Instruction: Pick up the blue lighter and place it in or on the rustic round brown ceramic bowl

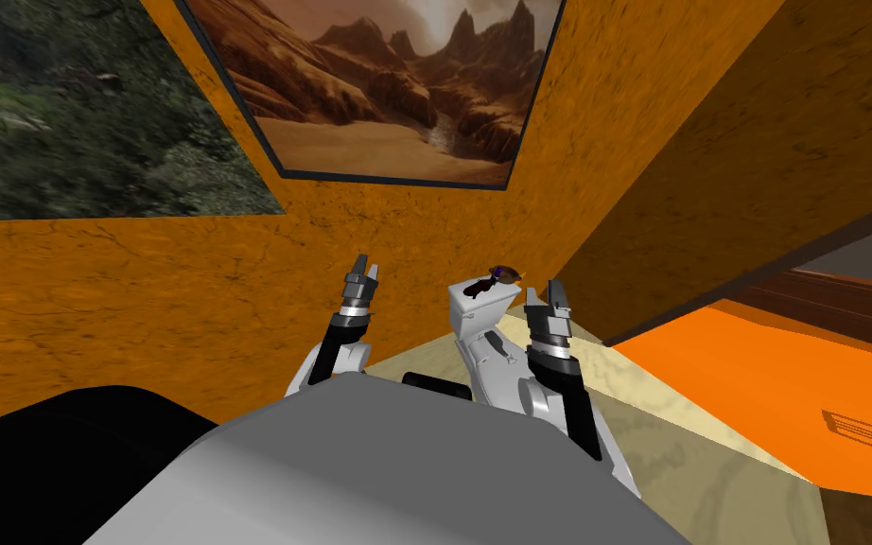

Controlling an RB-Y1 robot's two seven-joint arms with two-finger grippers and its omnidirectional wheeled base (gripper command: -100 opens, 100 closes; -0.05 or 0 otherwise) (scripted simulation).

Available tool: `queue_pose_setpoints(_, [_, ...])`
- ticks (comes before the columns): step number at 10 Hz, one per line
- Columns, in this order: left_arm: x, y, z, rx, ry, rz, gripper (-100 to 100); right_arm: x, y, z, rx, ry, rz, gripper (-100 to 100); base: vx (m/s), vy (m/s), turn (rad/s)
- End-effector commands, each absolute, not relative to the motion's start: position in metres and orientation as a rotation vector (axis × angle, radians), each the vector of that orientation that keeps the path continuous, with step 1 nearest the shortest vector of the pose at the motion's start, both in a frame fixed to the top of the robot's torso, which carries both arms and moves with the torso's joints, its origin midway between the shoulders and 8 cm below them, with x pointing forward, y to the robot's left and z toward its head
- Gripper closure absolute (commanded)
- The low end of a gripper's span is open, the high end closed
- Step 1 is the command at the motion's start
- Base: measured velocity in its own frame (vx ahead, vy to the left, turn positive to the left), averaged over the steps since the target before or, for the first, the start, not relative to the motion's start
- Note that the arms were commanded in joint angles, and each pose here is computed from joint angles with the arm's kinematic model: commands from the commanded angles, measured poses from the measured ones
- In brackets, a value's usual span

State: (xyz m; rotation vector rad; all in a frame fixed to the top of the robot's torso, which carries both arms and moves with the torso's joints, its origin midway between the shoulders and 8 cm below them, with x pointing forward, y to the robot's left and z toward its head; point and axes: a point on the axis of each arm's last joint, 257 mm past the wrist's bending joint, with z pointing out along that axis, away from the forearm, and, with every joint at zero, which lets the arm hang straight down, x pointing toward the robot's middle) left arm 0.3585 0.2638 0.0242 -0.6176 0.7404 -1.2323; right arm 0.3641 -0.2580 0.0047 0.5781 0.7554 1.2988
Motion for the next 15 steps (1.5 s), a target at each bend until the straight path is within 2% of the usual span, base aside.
queue_pose_setpoints(1, [0.359,0.264,0.024,-0.618,0.74,-1.232,0,0.374,-0.247,-0.013,0.554,0.835,1.271,-100,-0.078,0.017,0.119])
queue_pose_setpoints(8, [0.359,0.264,0.024,-0.618,0.74,-1.232,0,0.407,-0.219,-0.106,0.408,1.19,1.093,-100,-0.067,0.028,0.142])
queue_pose_setpoints(15, [0.358,0.264,0.024,-0.618,0.741,-1.232,0,0.421,-0.226,-0.19,0.223,1.467,0.87,-100,-0.029,0.007,0.104])
